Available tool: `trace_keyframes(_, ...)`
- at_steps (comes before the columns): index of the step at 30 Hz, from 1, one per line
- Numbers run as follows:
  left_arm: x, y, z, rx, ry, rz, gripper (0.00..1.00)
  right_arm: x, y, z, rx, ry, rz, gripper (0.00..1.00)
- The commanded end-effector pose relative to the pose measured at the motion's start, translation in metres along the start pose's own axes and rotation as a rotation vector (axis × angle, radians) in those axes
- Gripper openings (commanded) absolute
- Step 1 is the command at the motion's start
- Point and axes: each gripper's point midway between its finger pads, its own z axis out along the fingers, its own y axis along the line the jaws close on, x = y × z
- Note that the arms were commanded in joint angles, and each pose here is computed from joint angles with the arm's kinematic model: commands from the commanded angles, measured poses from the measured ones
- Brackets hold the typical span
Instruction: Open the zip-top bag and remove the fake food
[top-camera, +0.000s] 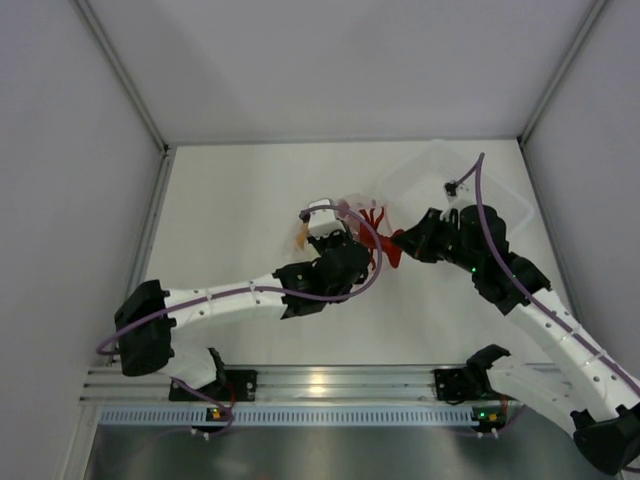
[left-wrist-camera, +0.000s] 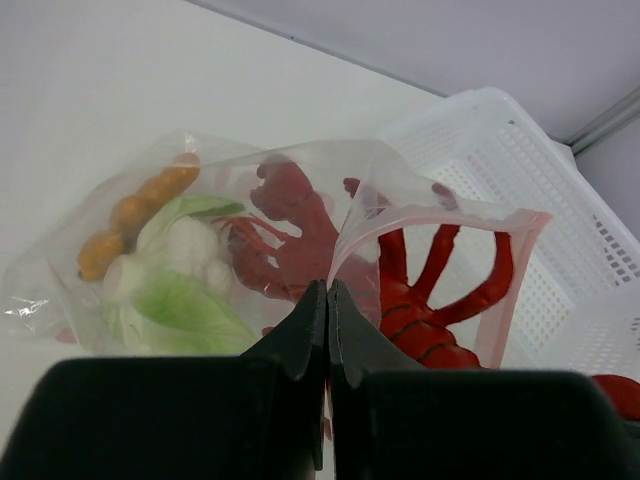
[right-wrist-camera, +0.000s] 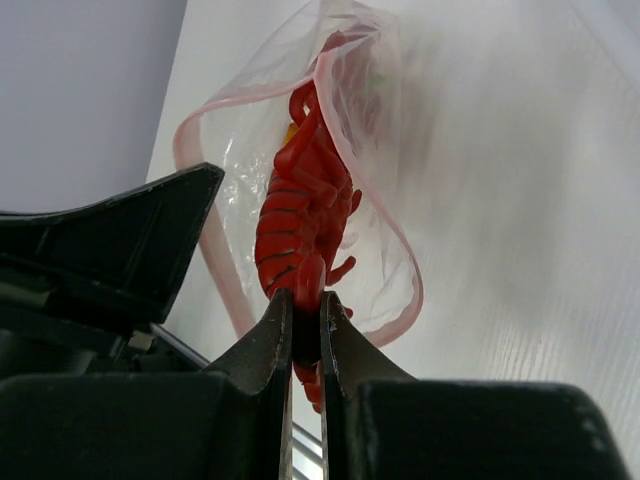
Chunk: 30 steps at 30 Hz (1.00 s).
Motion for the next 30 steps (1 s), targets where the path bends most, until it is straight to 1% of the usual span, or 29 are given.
trace_keyframes(1,-0.018,0.005,0.002,-0.015,-0.047,-0.062,0.00,-0.023,0.033,-0.022,-0.102,-0.053,-0.037,0.00)
trace_keyframes(4,-0.014,0.014,0.009,-0.018,-0.029,-0.083,0.00,-0.021,0.034,-0.028,-0.107,-0.038,-0.050,0.00)
trace_keyframes(8,-0.016,0.023,0.012,-0.041,-0.039,-0.074,0.00,-0.020,0.036,-0.043,-0.115,-0.045,-0.066,0.00)
trace_keyframes(17,-0.029,0.042,0.018,-0.070,-0.058,-0.081,0.00,-0.025,0.040,-0.081,-0.119,-0.087,-0.108,0.00)
trace_keyframes(24,-0.026,0.046,0.018,-0.076,-0.056,-0.082,0.00,-0.033,0.054,-0.100,-0.160,-0.111,-0.108,0.00)
trace_keyframes(25,-0.027,0.049,0.019,-0.087,-0.064,-0.081,0.00,-0.028,0.053,-0.103,-0.161,-0.090,-0.113,0.00)
trace_keyframes(30,-0.038,0.060,0.025,-0.123,-0.078,-0.083,0.00,-0.016,0.061,-0.128,-0.217,-0.064,-0.172,0.00)
